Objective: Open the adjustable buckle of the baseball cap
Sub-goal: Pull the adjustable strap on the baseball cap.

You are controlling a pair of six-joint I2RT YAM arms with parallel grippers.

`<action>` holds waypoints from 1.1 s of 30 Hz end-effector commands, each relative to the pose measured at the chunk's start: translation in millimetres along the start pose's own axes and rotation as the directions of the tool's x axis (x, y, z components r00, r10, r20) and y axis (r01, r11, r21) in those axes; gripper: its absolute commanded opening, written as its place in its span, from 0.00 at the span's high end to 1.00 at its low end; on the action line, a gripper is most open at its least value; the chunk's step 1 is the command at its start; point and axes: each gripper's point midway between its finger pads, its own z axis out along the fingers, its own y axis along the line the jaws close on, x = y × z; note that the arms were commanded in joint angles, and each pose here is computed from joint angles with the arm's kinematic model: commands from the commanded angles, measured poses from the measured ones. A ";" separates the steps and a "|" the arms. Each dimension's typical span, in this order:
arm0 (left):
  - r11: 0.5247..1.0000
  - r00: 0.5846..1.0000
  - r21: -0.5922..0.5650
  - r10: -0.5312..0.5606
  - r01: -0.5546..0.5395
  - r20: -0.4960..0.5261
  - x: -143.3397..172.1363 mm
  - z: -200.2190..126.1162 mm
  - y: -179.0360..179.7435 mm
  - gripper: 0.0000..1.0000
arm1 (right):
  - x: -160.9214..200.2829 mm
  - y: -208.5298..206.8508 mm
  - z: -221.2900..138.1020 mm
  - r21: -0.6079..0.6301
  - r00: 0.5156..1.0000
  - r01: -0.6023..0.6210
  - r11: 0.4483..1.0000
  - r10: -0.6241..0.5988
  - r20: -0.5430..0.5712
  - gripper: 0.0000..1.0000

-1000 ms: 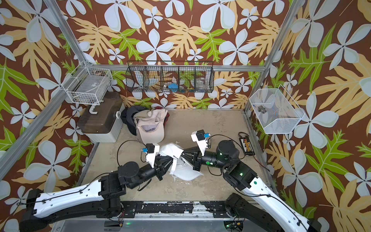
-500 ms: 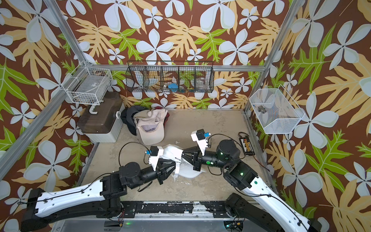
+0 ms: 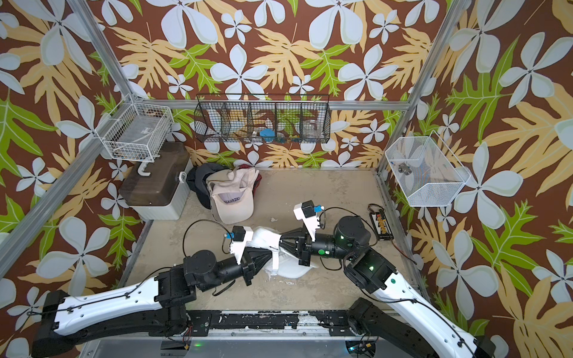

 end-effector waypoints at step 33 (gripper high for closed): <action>0.994 1.000 0.113 -0.011 0.011 -0.007 4.3 -21.2 -17.4 1.00 | -32.2 -6.8 0.9 0.105 0.994 0.100 0.989 -0.103 0.025 1.00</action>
